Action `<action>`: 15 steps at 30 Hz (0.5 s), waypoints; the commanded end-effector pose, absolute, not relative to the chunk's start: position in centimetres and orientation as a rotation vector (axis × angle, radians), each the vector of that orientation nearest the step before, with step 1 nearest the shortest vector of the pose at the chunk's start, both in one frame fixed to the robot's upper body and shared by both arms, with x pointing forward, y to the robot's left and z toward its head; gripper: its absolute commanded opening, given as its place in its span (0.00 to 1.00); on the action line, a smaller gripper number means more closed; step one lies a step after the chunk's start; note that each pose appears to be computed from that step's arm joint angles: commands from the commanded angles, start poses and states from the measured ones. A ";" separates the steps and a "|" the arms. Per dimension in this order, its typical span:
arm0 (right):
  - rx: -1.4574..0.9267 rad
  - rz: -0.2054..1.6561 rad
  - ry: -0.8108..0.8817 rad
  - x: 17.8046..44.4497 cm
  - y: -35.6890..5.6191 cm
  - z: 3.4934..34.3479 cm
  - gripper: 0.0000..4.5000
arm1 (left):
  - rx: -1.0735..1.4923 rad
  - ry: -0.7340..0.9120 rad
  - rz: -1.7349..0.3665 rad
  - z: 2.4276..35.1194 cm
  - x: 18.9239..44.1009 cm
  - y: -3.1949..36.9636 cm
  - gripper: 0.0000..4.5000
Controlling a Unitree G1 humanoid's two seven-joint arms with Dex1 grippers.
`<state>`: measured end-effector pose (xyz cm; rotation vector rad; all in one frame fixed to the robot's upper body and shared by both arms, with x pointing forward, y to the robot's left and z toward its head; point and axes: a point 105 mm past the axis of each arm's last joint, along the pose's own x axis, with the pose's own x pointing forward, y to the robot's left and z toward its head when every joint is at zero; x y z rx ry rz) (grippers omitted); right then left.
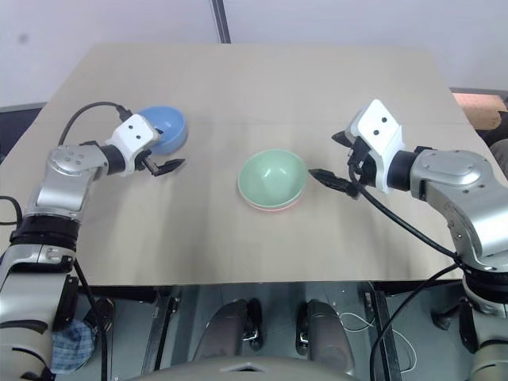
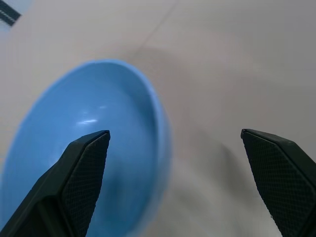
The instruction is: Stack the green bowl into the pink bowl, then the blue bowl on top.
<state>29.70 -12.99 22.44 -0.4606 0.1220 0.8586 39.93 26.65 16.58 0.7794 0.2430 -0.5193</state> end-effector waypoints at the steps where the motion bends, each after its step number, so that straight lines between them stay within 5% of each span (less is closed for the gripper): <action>1: -0.457 0.863 0.050 29.1 -12.9 24.0 0.99 | 0.824 0.260 -0.479 17.0 40.2 27.7 1.00; 14: -0.335 0.941 -0.016 28.0 -11.9 25.8 0.99 | 0.847 0.353 -0.530 15.0 39.8 27.8 1.00; 15: -0.335 0.944 -0.015 27.9 -11.9 25.9 1.00 | 0.840 0.355 -0.538 14.9 39.7 27.8 0.95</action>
